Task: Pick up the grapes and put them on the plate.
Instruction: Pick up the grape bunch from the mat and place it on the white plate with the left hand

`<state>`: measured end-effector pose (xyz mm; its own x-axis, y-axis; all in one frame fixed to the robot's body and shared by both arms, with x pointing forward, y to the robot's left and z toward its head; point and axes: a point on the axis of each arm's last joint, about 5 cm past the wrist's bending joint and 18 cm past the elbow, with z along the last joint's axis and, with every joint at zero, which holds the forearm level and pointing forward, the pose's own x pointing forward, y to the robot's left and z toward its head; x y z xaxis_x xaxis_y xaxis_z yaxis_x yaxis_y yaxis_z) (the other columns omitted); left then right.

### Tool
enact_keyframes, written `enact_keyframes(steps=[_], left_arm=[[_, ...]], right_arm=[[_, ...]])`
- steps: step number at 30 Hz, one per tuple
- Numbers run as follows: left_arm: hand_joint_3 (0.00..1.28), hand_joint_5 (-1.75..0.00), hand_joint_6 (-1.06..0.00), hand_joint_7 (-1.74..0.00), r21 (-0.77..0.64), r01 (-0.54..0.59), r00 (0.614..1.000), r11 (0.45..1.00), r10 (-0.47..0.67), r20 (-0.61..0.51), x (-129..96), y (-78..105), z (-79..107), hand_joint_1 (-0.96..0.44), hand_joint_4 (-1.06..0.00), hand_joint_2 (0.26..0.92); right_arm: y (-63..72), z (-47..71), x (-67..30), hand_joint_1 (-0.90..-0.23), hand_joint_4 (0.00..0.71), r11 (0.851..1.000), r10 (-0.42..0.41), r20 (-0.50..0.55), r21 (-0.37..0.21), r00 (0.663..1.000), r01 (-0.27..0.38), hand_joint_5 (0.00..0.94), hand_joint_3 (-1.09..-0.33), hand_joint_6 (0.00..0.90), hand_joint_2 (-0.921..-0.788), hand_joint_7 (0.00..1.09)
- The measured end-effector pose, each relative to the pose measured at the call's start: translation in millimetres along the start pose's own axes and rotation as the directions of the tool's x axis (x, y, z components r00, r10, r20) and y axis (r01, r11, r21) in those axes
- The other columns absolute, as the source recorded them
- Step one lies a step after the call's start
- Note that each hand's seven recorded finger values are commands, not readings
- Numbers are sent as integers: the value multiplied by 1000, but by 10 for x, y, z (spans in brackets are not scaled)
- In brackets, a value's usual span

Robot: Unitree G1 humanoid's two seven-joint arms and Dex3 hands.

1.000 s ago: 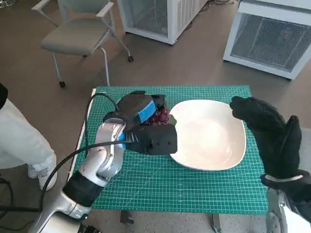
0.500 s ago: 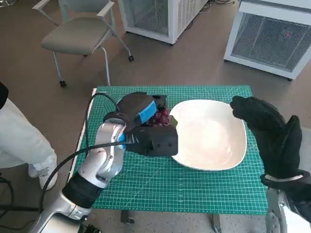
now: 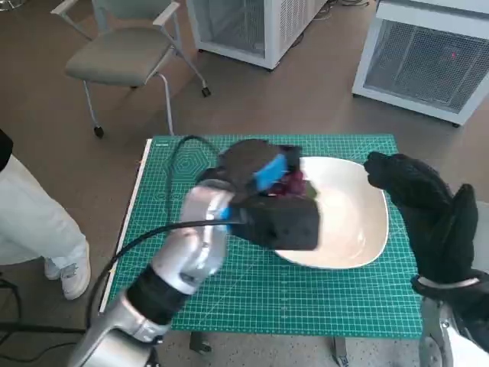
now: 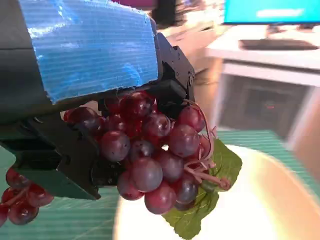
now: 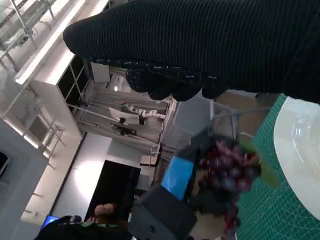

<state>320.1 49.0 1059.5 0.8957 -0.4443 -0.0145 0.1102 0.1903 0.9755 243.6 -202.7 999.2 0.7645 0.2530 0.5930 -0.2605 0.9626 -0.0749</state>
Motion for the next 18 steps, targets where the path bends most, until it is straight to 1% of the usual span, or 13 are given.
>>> enact_keyframes(steps=[2, 4, 5, 10, 12, 15, 17, 18], left_arm=[[617, -1517, -427, -1476, 1, 6, 1000, 1000, -6, 18, 30, -7, 52, 3, -421, 731], [598, -1511, -424, -1474, 5, 13, 999, 1000, -13, 34, 59, -18, 99, 3, -419, 743], [570, -1502, -424, -1467, 8, 17, 999, 1000, -17, 41, 73, -25, 122, 3, -420, 758], [352, -1439, -434, -1412, 29, 40, 996, 999, -42, 74, 154, -65, 233, 3, -432, 872], [311, -1432, -433, -1404, 38, 49, 995, 998, -52, 83, 184, -76, 267, 3, -432, 895], [310, -1459, -406, -1427, 49, 61, 993, 997, -65, 94, 219, -81, 306, 3, -403, 909], [341, -1495, -373, -1461, 56, 66, 992, 996, -72, 100, 237, -78, 328, 3, -370, 908], [370, -1519, -357, -1437, 59, 68, 992, 996, -74, 103, 246, -76, 338, 21, -355, 901]], right_arm=[[-5, 4, -3, -529, 367, 1000, -3, 1, 3, 1000, 3, 223, -586, 138, -921, 862], [-7, 8, -6, -528, 368, 1000, -7, 0, 5, 1000, 7, 224, -585, 142, -921, 862], [-8, 10, -8, -528, 368, 1000, -8, 0, 5, 1000, 8, 225, -584, 143, -921, 862], [0, 18, -19, -530, 368, 1000, -14, 0, 6, 1000, 14, 227, -582, 147, -921, 859], [4, 21, -23, -531, 368, 1000, -15, 1, 7, 1000, 15, 228, -582, 148, -921, 858], [11, 25, -27, -531, 368, 1000, -17, 2, 8, 1000, 17, 229, -583, 148, -921, 858], [15, 27, -31, -531, 368, 1000, -20, 3, 9, 1000, 20, 230, -584, 148, -921, 858], [17, 27, -34, -531, 367, 1000, -21, 3, 10, 1000, 21, 230, -584, 147, -921, 858]])
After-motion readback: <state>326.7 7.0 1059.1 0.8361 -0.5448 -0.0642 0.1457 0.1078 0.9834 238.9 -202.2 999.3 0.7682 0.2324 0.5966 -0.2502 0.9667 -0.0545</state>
